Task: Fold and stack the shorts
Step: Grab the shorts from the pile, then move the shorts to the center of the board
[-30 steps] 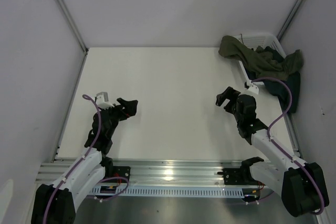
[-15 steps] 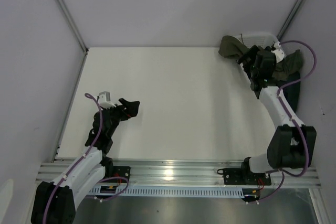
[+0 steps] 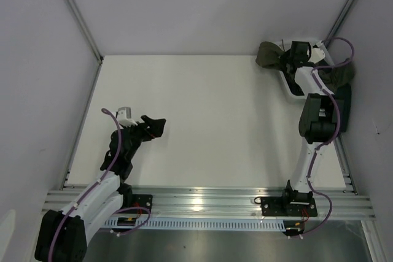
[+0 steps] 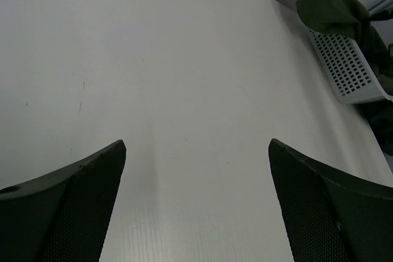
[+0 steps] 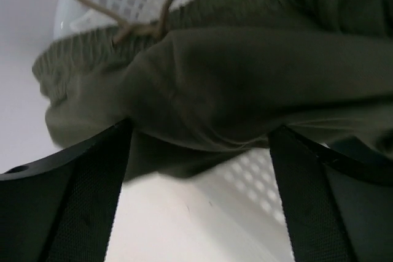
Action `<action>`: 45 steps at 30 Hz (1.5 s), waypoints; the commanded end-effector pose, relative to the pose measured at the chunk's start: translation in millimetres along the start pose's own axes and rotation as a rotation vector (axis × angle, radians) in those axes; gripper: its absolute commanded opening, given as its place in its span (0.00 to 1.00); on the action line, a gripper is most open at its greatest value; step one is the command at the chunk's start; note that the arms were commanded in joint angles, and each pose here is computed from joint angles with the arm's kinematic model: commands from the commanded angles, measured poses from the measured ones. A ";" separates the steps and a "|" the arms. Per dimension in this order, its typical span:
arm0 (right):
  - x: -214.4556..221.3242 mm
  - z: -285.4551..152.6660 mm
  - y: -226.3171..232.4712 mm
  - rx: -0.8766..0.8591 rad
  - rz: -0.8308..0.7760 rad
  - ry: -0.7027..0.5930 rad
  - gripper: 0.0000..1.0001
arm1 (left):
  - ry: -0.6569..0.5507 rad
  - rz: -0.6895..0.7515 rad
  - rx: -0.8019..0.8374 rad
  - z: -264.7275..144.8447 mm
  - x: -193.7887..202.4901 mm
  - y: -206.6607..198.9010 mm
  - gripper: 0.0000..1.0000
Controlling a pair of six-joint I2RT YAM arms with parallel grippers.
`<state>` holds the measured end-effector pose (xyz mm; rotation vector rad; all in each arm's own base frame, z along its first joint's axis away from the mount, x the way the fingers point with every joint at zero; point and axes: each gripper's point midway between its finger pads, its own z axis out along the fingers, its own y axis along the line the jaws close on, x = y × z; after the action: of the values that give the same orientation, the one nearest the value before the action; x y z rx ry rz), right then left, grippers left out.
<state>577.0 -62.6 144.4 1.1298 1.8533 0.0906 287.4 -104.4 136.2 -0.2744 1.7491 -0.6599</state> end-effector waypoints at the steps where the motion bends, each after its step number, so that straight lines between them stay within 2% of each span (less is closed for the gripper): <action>1: -14.1 19.4 6.5 0.076 -0.006 -0.065 0.89 | -0.041 0.037 0.070 3.9 -17.2 -22.7 0.99; 3: -22.3 31.4 16.6 0.061 -0.057 -0.090 0.74 | -0.032 0.040 0.066 3.9 -14.5 -21.6 0.99; 4: -26.4 33.3 21.1 0.051 -0.069 -0.096 0.49 | -0.035 0.041 0.068 3.7 -15.4 -22.5 0.99; 6: -45.1 28.3 34.9 0.031 -0.077 -0.125 0.26 | -0.034 0.042 0.067 3.7 -14.7 -22.1 0.99; 7: -54.1 22.9 40.5 0.020 -0.086 -0.143 0.05 | -0.035 0.041 0.070 3.9 -15.7 -23.3 0.99; 8: -61.5 16.3 46.9 0.005 -0.090 -0.161 0.00 | -0.035 0.041 0.068 4.1 -15.6 -22.8 0.99; 10: -88.8 -12.2 77.7 -0.097 -0.137 -0.224 0.00 | -0.035 0.041 0.073 4.1 -15.4 -23.7 0.99; 11: -87.1 -26.2 92.2 -0.120 -0.168 -0.234 0.00 | -0.032 0.045 0.077 4.1 -14.6 -24.5 0.99; 12: -108.9 -51.2 112.4 -0.159 -0.176 -0.282 0.00 | -0.036 0.048 0.086 4.8 -16.3 -27.0 0.99; 13: -98.2 -73.9 133.8 -0.193 -0.252 -0.282 0.00 | -0.029 0.055 0.091 4.7 -13.6 -27.8 0.99; 15: -111.0 -120.4 161.9 -0.293 -0.274 -0.319 0.00 | -0.029 0.057 0.091 5.7 -14.1 -29.2 0.99; 18: -98.6 -180.1 201.1 -0.526 -0.298 -0.286 0.00 | -0.024 0.061 0.093 6.3 -13.1 -30.2 0.99; 21: -77.6 -260.9 226.3 -0.777 -0.335 -0.229 0.00 | -0.027 0.066 0.092 5.7 -13.5 -30.5 0.99; 25: -66.9 -370.0 226.5 -0.954 -0.411 -0.232 0.00 | -0.033 0.069 0.089 4.7 -15.2 -30.7 0.99; 29: -62.7 -435.0 202.3 -1.055 -0.391 -0.184 0.00 | -0.045 0.068 0.073 2.3 -18.2 -28.5 0.99; 30: -54.0 -445.7 197.8 -1.097 -0.381 -0.130 0.00 | -0.056 0.068 0.073 1.1 -21.1 -29.2 0.99; 33: -17.5 -444.8 168.5 -1.097 -0.394 0.029 0.00 | -0.071 0.064 0.024 -0.5 -24.3 -21.0 0.99; 35: 9.6 -428.0 149.8 -1.053 -0.410 0.118 0.02 | -0.089 0.063 0.010 -2.9 -28.0 -18.9 0.99; 36: 37.1 -399.8 129.9 -0.975 -0.433 0.182 0.13 | -0.091 0.065 0.004 -3.7 -28.5 -17.8 0.99; 37: 53.1 -382.3 116.7 -0.922 -0.452 0.223 0.21 | -0.095 0.064 0.000 -4.7 -28.9 -16.8 0.99; 38: 64.7 -359.4 102.0 -0.854 -0.463 0.261 0.33 | -0.110 0.064 -0.006 -6.0 -32.0 -16.3 0.99; 39: 94.0 -324.1 80.3 -0.754 -0.490 0.351 0.54 | -0.105 0.064 -0.014 -6.5 -30.0 -13.9 0.99; 40: 112.5 -307.5 57.7 -0.677 -0.508 0.450 0.65 | -0.108 0.065 -0.018 -7.1 -31.2 -13.7 0.99; 41: 123.2 -290.8 40.4 -0.598 -0.511 0.506 0.71 | -0.112 0.066 -0.017 -8.0 -31.8 -13.7 0.99; 43: 138.8 -264.9 9.2 -0.498 -0.540 0.548 0.74 | -0.115 0.068 -0.017 -8.6 -32.7 -13.9 0.99; 45: 142.8 -267.3 0.7 -0.503 -0.547 0.518 0.79 | -0.114 0.069 -0.016 -8.6 -32.2 -13.8 0.99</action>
<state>394.6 151.3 224.5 0.2219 2.2436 0.5806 283.0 -97.8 154.1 -0.2706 1.6893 -0.5849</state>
